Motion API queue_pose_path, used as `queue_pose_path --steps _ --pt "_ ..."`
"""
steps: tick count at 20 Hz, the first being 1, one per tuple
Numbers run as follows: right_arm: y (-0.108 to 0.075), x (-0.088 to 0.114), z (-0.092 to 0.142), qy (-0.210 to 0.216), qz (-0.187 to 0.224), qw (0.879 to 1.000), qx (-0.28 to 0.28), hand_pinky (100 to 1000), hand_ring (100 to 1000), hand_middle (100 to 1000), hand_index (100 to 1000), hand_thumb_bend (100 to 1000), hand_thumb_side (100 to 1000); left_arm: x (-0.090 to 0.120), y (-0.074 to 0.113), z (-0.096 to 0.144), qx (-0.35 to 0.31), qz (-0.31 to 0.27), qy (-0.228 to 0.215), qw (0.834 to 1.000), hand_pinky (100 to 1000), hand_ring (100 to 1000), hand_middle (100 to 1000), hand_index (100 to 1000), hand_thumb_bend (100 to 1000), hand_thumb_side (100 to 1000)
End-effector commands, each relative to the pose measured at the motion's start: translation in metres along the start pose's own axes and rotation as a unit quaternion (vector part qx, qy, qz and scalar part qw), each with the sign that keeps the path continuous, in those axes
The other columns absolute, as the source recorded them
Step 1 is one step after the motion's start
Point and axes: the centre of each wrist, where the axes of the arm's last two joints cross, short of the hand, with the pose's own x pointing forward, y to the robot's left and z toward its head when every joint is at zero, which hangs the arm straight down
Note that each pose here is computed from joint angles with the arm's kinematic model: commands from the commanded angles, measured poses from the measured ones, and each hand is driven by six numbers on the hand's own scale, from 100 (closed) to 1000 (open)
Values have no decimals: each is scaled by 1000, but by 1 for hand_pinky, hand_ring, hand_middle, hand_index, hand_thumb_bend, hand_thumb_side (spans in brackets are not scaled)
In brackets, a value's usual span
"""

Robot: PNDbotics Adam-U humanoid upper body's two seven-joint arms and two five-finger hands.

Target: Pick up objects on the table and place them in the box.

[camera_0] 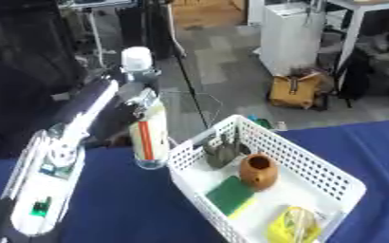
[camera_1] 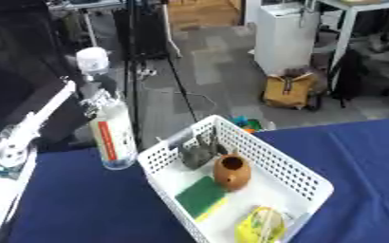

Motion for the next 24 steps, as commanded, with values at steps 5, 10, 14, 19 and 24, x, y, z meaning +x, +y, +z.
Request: queue_pose_path --steps 5,10,14,19,24 --pt "1 5 -2 -7 -12 1000 4 651 518 592 703 100 805 17 14 -15 5 -3 -25 1000 1000 1000 961 842 100 1000" --pt "3 6 -2 -9 -18 1000 7 651 517 592 704 100 804 24 9 -27 -4 2 -30 1000 1000 1000 957 839 100 1000" --pt "5 7 -3 -11 -24 1000 9 652 518 592 705 100 803 29 3 -36 -9 7 -33 999 1000 1000 955 840 100 1000" --pt "8 10 -4 -14 -31 999 10 652 518 592 705 100 801 32 -9 -46 -20 21 -36 999 1000 1000 944 847 100 1000" --pt "10 11 -6 -17 -38 999 10 652 517 592 705 100 801 23 -29 -58 -35 31 -21 999 1000 1000 944 859 100 1000"
